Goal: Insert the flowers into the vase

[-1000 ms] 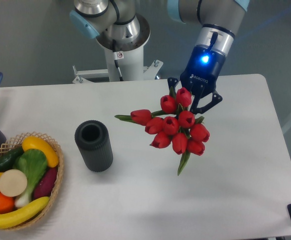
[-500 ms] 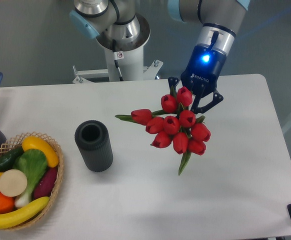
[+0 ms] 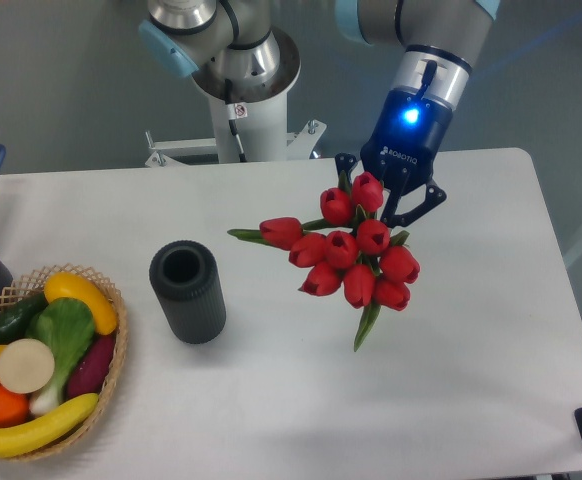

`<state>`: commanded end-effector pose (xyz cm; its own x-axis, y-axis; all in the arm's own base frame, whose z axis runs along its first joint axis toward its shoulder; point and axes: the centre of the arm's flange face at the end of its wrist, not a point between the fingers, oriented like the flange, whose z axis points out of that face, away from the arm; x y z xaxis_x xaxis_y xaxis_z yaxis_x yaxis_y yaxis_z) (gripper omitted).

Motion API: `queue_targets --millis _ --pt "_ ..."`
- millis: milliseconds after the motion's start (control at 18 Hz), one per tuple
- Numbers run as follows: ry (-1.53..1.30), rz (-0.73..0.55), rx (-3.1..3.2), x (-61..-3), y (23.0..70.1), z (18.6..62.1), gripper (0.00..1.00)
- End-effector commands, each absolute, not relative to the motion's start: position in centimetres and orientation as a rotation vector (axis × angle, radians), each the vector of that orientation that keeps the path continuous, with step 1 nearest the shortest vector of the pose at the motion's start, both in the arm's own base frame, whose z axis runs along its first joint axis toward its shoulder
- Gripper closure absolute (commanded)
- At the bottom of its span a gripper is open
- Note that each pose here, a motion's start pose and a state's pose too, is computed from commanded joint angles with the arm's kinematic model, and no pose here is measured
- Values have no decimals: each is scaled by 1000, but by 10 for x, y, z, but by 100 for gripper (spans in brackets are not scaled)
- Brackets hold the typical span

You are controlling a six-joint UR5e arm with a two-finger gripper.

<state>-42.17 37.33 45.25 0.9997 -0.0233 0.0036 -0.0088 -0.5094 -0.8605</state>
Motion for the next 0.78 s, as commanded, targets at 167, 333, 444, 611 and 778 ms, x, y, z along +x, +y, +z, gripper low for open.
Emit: queue_targets --millis 167,333,444,611,778 --pt "86 -112 -1951 -415 379 460 76" --pt "128 -180 -1858 -409 386 457 76" --pt "156 -227 -1821 -398 396 454 76" --pt "200 -297 -1754 -378 409 448 75" --pt "204 -337 -1738 -365 412 438 76"
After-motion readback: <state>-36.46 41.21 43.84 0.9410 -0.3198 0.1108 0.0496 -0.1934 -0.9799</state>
